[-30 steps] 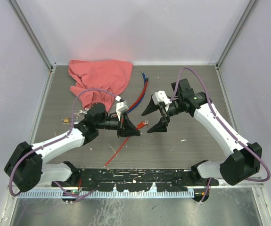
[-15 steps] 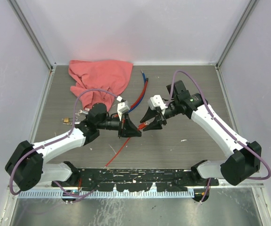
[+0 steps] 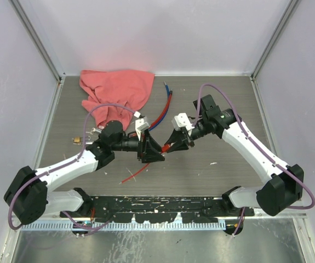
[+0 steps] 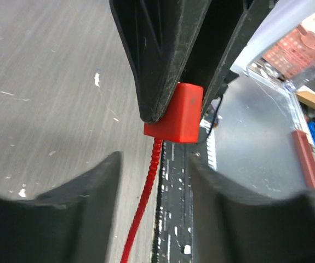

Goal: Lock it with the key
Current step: Lock the lock.

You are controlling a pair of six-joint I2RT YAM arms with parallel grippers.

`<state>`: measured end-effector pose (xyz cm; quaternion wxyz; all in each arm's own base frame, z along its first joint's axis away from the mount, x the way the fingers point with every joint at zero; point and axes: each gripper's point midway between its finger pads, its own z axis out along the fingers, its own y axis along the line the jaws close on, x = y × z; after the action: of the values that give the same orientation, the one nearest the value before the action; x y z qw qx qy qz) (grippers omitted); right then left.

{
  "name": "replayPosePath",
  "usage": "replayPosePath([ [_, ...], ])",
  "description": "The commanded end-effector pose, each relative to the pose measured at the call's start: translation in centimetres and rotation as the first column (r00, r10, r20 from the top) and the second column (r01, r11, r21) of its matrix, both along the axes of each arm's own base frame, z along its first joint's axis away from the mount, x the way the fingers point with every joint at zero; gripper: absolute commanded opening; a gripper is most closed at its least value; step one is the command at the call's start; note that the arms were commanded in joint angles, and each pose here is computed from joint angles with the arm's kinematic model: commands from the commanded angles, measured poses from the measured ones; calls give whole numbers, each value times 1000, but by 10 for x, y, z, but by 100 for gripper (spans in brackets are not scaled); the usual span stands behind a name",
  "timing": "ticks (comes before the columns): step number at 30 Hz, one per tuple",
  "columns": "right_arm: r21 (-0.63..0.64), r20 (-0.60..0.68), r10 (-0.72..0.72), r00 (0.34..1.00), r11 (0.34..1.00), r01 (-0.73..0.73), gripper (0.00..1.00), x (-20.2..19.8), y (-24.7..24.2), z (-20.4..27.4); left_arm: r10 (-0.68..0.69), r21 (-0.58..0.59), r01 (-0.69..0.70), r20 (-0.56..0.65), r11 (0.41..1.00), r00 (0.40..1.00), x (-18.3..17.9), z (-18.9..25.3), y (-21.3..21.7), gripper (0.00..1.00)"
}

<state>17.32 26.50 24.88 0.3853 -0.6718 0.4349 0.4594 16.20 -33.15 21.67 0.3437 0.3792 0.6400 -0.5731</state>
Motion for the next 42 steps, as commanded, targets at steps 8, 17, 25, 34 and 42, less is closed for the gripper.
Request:
replayPosePath([
  [8, 49, -51, -144, 988, 988, 147, 1, 22, -32, 23, 410, -19, -416, 221, 909, 885, 26, 7, 64, 84],
  [17, 45, -108, -278, 954, 958, 284, 1, 39, -61, 24, 817, -3, -937, 491, 350, 303, 102, -26, 203, 98],
  [25, 42, -124, -304, 944, 949, 311, 1, 45, -67, 22, 826, -21, -996, 560, 91, 64, 136, -59, 276, 98],
  [34, 48, -142, -318, 937, 944, 327, 1, 49, -71, 21, 832, -87, -996, 552, -11, -57, 172, -94, 316, 98],
  [42, 9, -113, -380, 918, 924, 383, 1, 61, -81, 12, 828, -9, -997, 558, 78, 60, 200, -133, 303, 99],
])
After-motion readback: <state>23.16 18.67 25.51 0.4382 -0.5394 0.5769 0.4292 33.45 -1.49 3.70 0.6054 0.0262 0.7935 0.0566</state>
